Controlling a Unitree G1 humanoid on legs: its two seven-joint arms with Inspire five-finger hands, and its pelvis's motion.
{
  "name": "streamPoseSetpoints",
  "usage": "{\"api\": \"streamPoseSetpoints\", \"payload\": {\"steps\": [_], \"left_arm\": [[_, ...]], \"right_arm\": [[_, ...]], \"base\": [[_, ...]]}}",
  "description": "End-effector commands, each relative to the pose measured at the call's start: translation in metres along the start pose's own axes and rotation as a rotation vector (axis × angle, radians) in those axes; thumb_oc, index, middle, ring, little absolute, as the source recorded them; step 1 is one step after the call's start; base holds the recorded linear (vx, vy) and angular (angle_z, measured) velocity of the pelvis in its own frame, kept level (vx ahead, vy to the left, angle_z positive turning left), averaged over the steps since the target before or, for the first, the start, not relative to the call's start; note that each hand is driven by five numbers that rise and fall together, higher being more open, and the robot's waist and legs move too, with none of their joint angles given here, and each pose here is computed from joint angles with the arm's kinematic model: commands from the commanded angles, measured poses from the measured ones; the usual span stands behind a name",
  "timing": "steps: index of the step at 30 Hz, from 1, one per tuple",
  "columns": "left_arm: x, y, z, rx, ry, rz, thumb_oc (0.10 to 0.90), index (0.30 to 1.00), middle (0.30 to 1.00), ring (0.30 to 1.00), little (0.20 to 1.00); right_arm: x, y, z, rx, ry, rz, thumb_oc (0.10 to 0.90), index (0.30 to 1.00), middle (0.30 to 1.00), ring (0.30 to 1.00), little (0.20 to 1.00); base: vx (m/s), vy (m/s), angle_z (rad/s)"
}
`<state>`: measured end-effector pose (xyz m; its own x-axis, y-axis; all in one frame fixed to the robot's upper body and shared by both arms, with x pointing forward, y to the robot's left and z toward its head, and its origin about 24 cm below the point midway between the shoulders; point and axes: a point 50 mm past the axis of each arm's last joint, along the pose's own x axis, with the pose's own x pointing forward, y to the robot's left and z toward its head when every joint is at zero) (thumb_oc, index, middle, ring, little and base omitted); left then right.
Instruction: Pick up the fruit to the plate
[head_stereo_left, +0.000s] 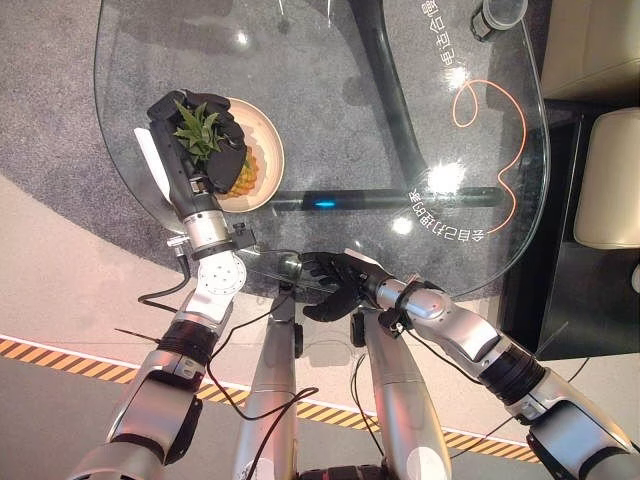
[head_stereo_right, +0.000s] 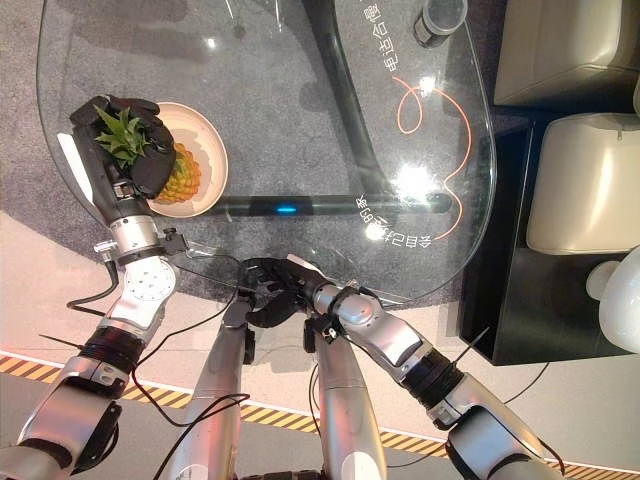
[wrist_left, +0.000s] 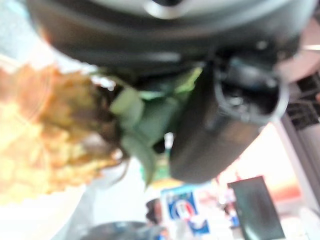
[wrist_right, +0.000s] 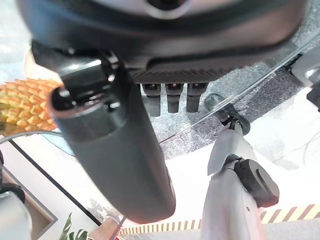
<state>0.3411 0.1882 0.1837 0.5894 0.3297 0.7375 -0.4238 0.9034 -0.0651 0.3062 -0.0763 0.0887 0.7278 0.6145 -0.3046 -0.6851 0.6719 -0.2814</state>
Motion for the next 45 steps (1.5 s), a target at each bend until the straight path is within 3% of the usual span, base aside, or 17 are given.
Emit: {"api": "streamPoseSetpoints", "payload": {"steps": [1, 26, 27, 28, 31, 45], "left_arm": [[0.026, -0.004, 0.044, -0.135, -0.274, 0.044, 0.100, 0.300, 0.300, 0.300, 0.200], [0.037, -0.008, 0.040, -0.152, -0.216, 0.084, 0.100, 0.300, 0.300, 0.300, 0.200], [0.037, -0.008, 0.039, -0.153, -0.214, 0.086, 0.182, 0.371, 0.371, 0.371, 0.282], [0.038, -0.007, 0.039, -0.152, -0.210, 0.089, 0.322, 0.491, 0.491, 0.491, 0.422], [0.038, -0.007, 0.038, -0.145, -0.208, 0.094, 0.800, 0.900, 0.900, 0.900, 0.900], [0.037, -0.004, 0.034, -0.132, -0.188, 0.108, 0.800, 0.900, 0.900, 0.900, 0.900]], "right_arm": [[-0.002, 0.022, 0.027, 0.062, -0.178, 0.093, 0.800, 0.900, 0.900, 0.900, 0.900], [0.004, 0.019, 0.036, 0.047, -0.204, 0.082, 0.800, 0.900, 0.900, 0.900, 0.900], [0.004, 0.019, 0.037, 0.047, -0.205, 0.081, 0.800, 0.900, 0.900, 0.900, 0.900], [0.004, 0.019, 0.037, 0.047, -0.205, 0.081, 0.800, 0.900, 0.900, 0.900, 0.900], [0.004, 0.018, 0.037, 0.046, -0.207, 0.081, 0.800, 0.900, 0.900, 0.900, 0.900], [0.005, 0.018, 0.038, 0.048, -0.207, 0.076, 0.800, 0.900, 0.900, 0.900, 0.900]], "base": [[0.00, 0.000, 0.00], [0.00, 0.000, 0.00], [0.00, 0.000, 0.00], [0.00, 0.000, 0.00], [0.00, 0.000, 0.00], [0.00, 0.000, 0.00]]}}
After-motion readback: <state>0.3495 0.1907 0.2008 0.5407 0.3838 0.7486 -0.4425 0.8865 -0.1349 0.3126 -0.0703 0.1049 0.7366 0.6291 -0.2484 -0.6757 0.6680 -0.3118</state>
